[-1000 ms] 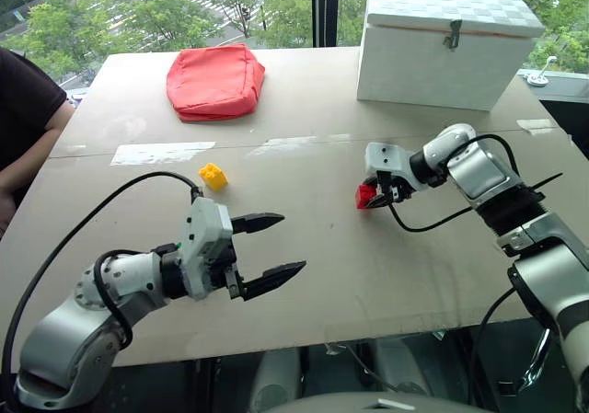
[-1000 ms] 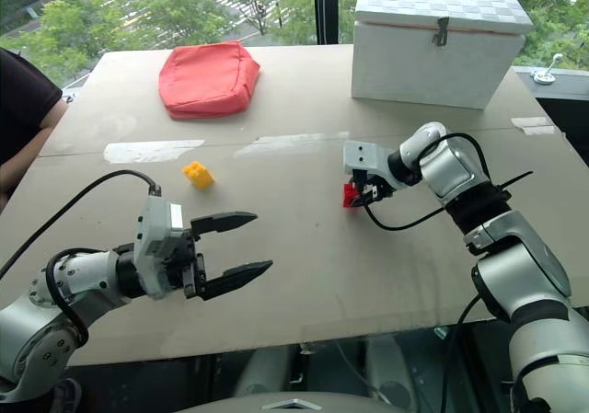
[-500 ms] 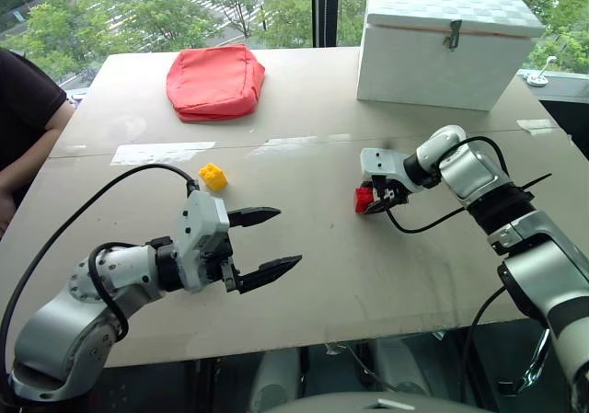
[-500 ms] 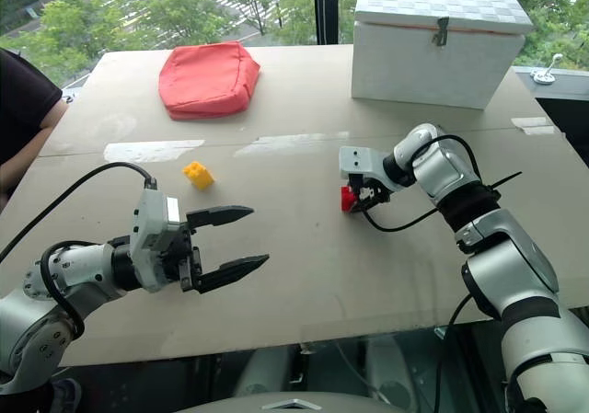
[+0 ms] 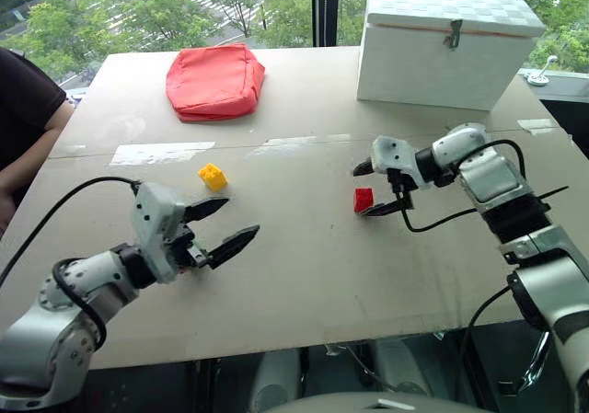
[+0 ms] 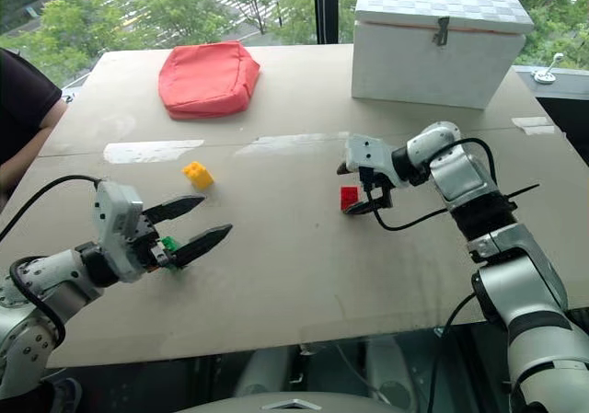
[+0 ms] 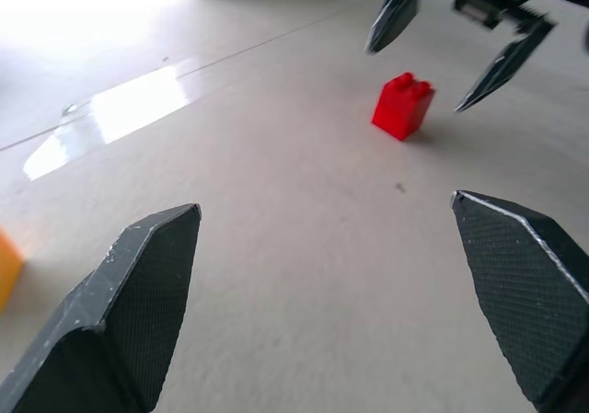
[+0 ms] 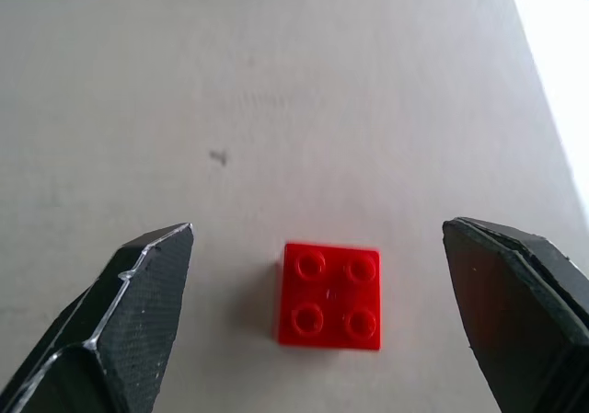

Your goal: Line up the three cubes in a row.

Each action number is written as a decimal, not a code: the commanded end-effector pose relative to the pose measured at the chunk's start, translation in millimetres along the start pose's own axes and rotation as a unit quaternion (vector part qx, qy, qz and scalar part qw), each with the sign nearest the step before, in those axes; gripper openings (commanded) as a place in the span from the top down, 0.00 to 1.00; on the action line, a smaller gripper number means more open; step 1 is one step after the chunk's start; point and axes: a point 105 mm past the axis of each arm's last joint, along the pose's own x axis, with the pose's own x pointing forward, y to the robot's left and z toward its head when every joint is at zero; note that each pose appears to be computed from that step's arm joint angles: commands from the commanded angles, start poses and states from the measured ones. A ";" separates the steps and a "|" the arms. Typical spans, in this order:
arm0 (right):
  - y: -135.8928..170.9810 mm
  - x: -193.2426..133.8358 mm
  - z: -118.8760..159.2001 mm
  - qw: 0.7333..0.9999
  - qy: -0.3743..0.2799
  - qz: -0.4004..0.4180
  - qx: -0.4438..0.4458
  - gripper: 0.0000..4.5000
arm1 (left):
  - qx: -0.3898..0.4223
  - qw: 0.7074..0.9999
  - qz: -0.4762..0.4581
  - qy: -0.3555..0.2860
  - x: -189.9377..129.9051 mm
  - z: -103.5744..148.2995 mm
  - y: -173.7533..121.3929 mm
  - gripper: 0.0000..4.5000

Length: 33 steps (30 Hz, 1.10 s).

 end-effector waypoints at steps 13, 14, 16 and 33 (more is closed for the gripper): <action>92.4 -35.0 56.3 0.983 -0.176 -0.051 -0.027 0.01 | 0.063 0.988 -0.009 0.139 -51.8 -26.7 53.5 0.00; 95.0 -35.1 55.7 0.983 -0.175 -0.053 -0.028 0.01 | 0.063 0.987 -0.016 0.146 -49.8 -28.2 56.0 0.00; 98.9 -35.5 55.1 0.983 -0.172 -0.060 -0.029 0.01 | 0.061 0.984 -0.043 0.161 -43.8 -31.5 57.9 0.00; 101.1 -41.2 53.5 0.983 -0.149 -0.109 -0.019 0.00 | 0.086 0.970 -0.126 0.188 -19.9 -41.8 68.2 0.71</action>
